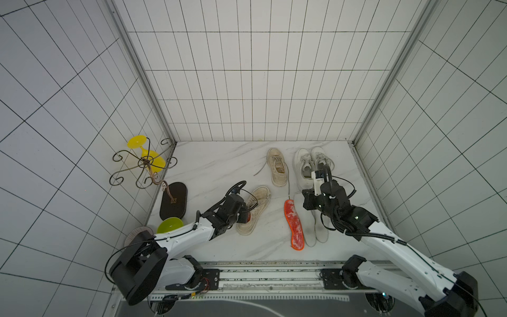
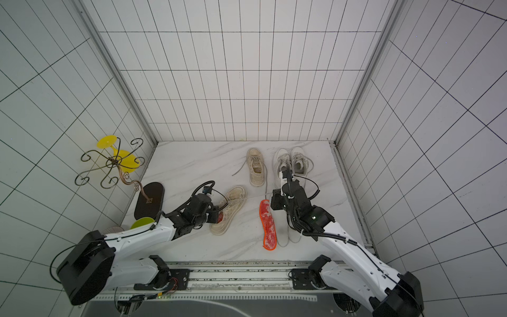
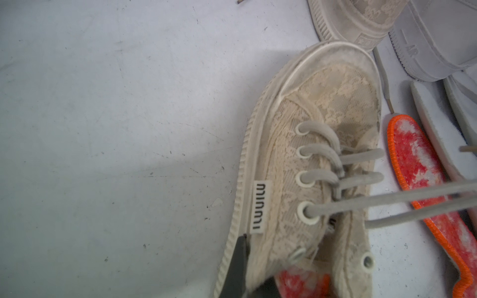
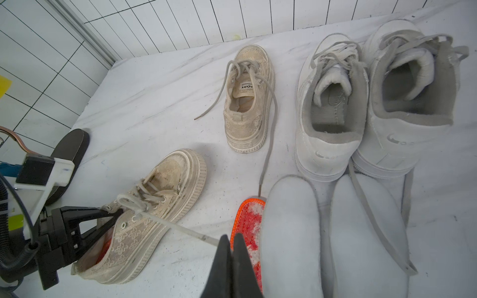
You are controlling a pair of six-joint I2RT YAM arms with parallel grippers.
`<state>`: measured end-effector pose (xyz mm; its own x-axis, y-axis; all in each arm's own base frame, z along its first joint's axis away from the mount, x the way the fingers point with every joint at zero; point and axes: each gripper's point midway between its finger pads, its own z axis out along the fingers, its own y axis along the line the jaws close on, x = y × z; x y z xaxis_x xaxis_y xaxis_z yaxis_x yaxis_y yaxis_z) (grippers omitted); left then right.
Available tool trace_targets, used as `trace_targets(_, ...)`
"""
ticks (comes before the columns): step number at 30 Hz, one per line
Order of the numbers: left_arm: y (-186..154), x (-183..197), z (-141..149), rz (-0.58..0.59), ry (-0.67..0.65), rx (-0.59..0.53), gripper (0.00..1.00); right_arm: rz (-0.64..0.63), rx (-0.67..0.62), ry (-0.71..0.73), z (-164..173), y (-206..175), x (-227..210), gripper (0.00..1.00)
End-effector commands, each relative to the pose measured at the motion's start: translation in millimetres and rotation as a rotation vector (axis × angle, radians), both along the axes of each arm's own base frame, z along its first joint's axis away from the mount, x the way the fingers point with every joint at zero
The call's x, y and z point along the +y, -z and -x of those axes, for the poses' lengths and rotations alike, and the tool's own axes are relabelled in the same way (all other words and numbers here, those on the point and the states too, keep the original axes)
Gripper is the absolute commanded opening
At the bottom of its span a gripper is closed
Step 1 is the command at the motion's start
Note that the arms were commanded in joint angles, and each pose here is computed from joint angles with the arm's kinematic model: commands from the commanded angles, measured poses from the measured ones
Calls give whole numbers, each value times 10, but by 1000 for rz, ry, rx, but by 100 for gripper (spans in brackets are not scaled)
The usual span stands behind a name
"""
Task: Remove the insole from the shoe
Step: Untie the shoelace on the shoe.
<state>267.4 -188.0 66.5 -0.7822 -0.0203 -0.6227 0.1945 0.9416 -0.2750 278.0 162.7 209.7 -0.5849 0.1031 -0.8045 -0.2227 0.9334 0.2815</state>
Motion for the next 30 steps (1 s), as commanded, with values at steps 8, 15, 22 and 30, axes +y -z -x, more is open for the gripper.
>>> trace_targets(8, 74, 191, -56, -46, -79, -4, 0, 54, -120, 220, -97, -401, -549, 0)
trace_targets(15, 49, 75, -34, -11, -15, -8, 0, 7, -89, 95, -128, -289, -283, 0)
trace_targets(22, -66, -230, 63, 21, 114, -45, 0, -22, 59, -44, -314, 140, 179, 44)
trace_targets(30, -177, -369, 130, 63, 159, -88, 0, 115, 87, -214, -204, 421, 778, 85)
